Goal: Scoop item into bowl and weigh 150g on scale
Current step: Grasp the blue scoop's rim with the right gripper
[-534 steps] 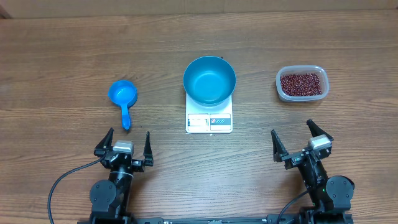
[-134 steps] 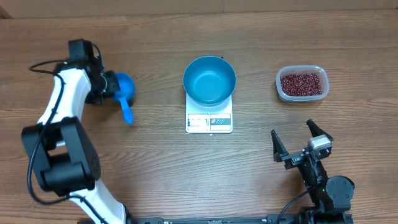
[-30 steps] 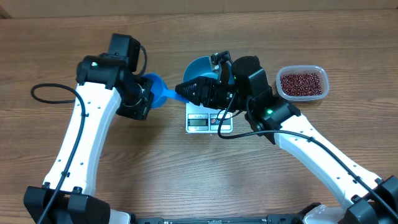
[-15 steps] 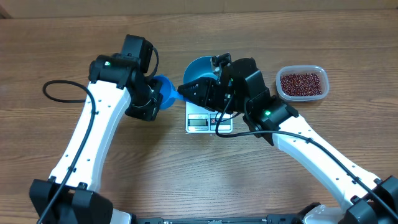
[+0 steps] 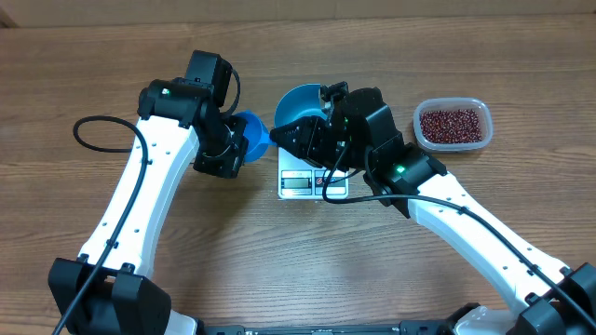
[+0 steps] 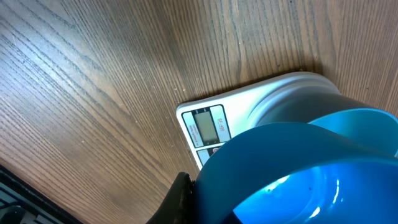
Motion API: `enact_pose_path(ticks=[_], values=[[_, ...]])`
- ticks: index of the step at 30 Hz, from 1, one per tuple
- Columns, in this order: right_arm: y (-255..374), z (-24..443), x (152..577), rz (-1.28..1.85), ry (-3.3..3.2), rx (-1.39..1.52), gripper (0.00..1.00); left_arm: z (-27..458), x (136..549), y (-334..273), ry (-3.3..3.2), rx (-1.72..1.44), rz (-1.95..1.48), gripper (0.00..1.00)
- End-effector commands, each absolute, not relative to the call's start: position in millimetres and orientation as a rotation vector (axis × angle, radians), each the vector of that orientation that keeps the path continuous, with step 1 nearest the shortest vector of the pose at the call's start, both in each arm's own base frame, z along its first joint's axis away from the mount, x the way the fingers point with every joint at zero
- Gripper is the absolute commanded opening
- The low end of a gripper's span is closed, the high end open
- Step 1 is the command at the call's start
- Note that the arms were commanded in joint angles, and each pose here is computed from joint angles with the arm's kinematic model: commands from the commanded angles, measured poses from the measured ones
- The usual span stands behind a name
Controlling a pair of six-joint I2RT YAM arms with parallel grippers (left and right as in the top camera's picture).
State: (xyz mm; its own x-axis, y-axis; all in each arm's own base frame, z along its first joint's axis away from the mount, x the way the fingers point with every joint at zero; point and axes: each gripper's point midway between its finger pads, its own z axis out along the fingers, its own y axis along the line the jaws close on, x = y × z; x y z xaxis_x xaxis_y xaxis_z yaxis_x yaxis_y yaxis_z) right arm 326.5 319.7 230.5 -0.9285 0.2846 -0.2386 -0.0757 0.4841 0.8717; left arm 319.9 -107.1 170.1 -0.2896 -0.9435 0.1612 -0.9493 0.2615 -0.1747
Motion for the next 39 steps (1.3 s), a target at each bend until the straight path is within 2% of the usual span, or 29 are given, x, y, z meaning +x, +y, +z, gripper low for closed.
enact_pose_path(ticks=[1,16,32,34,39], values=[[323,242,328,1.432,2.355,0.167,0.28,174,321,-116,-2.478,1.839,0.398,0.04],[322,240,329,1.418,2.36,0.178,0.21,176,325,-132,-2.523,1.794,0.447,0.04],[321,240,329,1.412,2.358,0.179,0.04,176,325,-132,-2.523,1.793,0.446,0.05],[321,239,330,1.405,2.355,0.181,0.04,176,325,-132,-2.523,1.793,0.446,0.11],[321,239,330,1.404,2.355,0.182,0.04,176,325,-132,-2.523,1.793,0.446,0.37]])
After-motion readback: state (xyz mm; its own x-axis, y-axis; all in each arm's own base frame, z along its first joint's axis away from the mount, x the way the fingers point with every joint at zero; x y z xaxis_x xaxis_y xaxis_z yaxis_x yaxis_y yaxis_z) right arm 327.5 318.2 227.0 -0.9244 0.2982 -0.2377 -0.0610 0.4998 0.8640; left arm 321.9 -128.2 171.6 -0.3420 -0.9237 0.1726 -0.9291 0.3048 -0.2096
